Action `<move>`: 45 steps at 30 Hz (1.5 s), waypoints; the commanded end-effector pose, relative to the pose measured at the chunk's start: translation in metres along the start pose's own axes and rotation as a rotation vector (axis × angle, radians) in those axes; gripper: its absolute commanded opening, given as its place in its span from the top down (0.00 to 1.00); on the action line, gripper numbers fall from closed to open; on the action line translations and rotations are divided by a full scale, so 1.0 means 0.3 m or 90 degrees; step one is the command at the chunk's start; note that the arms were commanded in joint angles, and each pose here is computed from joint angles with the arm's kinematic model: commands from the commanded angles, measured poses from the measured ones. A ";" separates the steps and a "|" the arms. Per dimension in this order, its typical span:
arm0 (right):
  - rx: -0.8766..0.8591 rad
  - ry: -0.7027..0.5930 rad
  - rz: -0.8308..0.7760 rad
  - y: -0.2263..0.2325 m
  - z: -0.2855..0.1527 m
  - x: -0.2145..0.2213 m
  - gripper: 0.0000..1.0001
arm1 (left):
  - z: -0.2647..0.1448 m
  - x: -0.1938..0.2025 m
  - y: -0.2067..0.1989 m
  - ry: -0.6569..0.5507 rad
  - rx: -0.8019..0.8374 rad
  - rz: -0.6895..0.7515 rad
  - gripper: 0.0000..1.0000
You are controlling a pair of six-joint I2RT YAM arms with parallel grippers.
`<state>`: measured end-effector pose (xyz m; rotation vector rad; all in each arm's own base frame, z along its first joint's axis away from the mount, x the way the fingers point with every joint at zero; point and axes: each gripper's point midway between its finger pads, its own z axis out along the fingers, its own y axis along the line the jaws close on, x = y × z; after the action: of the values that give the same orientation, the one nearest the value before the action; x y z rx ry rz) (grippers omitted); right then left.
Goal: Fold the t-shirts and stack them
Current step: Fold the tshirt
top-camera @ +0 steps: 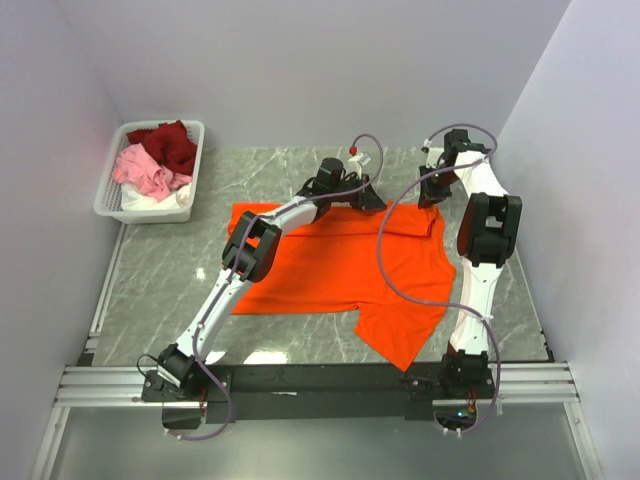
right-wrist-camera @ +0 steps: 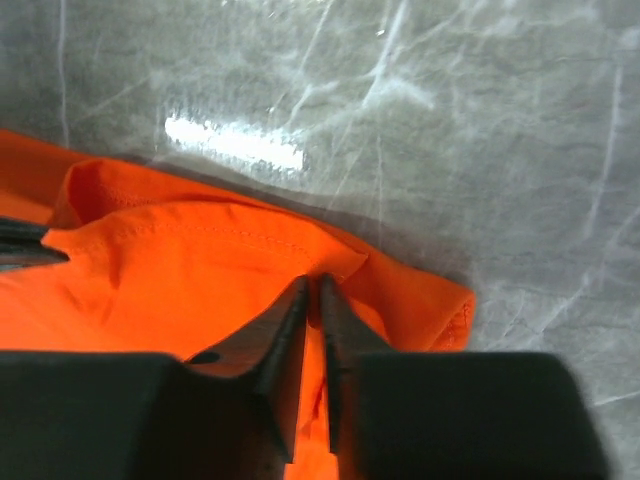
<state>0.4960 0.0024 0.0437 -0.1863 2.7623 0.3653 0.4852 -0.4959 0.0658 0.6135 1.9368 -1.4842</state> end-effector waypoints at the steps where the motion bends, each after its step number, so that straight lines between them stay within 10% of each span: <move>1: -0.029 -0.007 -0.007 0.023 -0.028 -0.018 0.86 | 0.008 -0.058 -0.074 -0.019 0.039 0.052 1.00; 4: -0.033 -0.010 -0.019 0.030 -0.060 -0.017 1.00 | -0.001 -0.070 -0.095 -0.023 0.047 0.064 1.00; 17: -0.092 -0.004 -0.086 0.085 -0.221 0.106 1.00 | -0.089 -0.116 -0.225 -0.036 0.090 0.180 1.00; 45: -0.140 0.165 -0.205 0.100 -0.252 0.432 1.00 | -0.208 0.247 -0.313 0.142 0.128 0.238 0.96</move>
<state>0.3585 0.0077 0.0559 -0.6962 2.8735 0.6481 0.3605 -0.4640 0.0575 1.1586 1.7945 -1.4341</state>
